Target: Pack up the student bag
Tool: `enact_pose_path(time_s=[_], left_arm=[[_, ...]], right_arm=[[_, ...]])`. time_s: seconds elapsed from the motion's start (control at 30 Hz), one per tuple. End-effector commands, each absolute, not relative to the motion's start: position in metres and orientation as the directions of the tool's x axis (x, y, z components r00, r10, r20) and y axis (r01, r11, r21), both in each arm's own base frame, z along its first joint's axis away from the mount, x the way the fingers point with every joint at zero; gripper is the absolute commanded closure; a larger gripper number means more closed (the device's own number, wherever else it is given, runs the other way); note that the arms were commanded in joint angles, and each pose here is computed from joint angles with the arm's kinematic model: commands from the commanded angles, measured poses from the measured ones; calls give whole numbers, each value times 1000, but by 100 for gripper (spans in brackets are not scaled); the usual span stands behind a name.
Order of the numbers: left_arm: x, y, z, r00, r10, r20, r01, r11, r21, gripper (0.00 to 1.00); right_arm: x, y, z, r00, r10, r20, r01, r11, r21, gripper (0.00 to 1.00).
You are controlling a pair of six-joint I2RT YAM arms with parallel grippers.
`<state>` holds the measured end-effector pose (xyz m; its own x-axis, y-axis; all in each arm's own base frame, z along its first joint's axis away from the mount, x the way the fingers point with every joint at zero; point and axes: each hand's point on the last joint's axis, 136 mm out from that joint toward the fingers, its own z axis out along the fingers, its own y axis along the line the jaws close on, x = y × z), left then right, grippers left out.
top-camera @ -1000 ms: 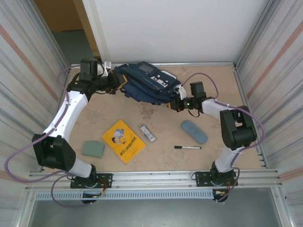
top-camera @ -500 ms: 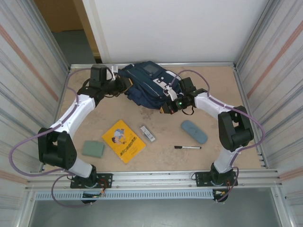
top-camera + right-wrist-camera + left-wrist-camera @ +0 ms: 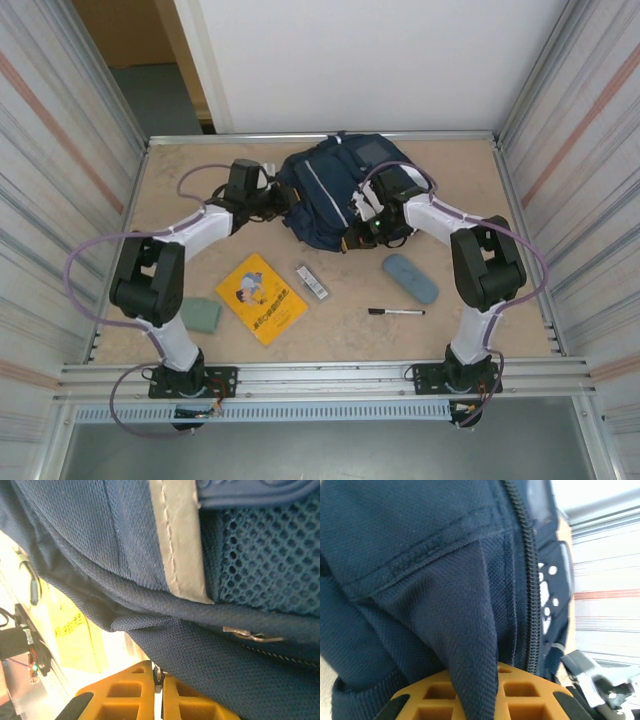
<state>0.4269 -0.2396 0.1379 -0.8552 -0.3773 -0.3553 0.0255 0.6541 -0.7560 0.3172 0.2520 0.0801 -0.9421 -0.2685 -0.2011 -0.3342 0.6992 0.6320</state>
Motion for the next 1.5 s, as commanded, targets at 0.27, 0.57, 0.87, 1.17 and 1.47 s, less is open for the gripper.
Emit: enact_pose_path(time_s=[0.27,0.57,0.87,1.17,1.47], left_arm=[[391,-216,106,-904,-330,-271,-36,691,-722,57],[310,-220,134,-927,-114,-356,109,829,-549,50],[270,-281,142,-852,122,-509,351,855,-383,50],[276,-352,105,-843,255,-474,419,864,-279,56],[299,-374,62,-886,186,-425,315,914,-255,58]], right_arm=[[323,265,74,-956,-258,-137,-283,702,654,80],[313,233,83,-960,-224,-167,-279,799,533,55],[322,179,110,-936,-95,-340,-231,893,385,50],[338,139,119,-886,62,-459,-120,926,357,50],[334,124,127,-813,82,-576,-132,938,320,49]])
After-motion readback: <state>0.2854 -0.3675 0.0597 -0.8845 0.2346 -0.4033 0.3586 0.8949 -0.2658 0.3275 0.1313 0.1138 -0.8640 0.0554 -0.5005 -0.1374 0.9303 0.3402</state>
